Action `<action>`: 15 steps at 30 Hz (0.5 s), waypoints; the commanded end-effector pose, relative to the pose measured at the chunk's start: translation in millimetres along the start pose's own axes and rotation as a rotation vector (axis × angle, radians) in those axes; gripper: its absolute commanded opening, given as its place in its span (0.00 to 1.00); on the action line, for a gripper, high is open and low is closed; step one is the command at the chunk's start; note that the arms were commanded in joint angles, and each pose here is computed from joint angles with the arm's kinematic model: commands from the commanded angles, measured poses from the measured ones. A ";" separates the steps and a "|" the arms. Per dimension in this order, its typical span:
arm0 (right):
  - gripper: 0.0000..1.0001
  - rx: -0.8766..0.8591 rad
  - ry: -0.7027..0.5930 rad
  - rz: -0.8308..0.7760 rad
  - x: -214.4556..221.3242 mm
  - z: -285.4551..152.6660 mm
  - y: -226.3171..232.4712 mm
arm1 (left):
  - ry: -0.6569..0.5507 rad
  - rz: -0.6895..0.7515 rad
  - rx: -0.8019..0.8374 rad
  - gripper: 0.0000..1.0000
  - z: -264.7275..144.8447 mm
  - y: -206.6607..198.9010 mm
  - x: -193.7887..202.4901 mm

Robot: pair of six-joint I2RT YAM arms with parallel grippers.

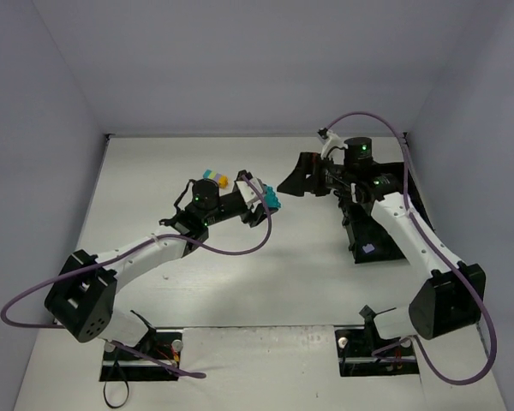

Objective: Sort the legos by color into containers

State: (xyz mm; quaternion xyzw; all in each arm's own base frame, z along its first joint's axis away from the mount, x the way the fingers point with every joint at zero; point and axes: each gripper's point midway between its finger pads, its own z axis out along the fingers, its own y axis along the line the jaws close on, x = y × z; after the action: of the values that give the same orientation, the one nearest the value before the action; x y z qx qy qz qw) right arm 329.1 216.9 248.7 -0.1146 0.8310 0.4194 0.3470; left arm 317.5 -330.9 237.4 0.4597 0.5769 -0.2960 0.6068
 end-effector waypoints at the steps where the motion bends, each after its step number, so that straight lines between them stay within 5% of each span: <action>1: 0.93 -0.127 -0.038 -0.079 -19.6 6.2 28.8 | -0.167 0.099 0.005 0.00 2.6 6.2 -64.7; 15: 0.74 -0.168 0.005 -0.088 -1.7 36.4 35.3 | -0.156 0.106 0.004 0.00 8.1 3.1 -70.2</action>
State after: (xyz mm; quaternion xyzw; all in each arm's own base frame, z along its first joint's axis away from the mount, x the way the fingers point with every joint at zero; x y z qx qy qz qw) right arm 326.8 254.9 233.2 -0.1524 0.8196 0.4516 0.3179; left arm 311.7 -342.7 254.4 0.4681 0.5576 -0.3029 0.6150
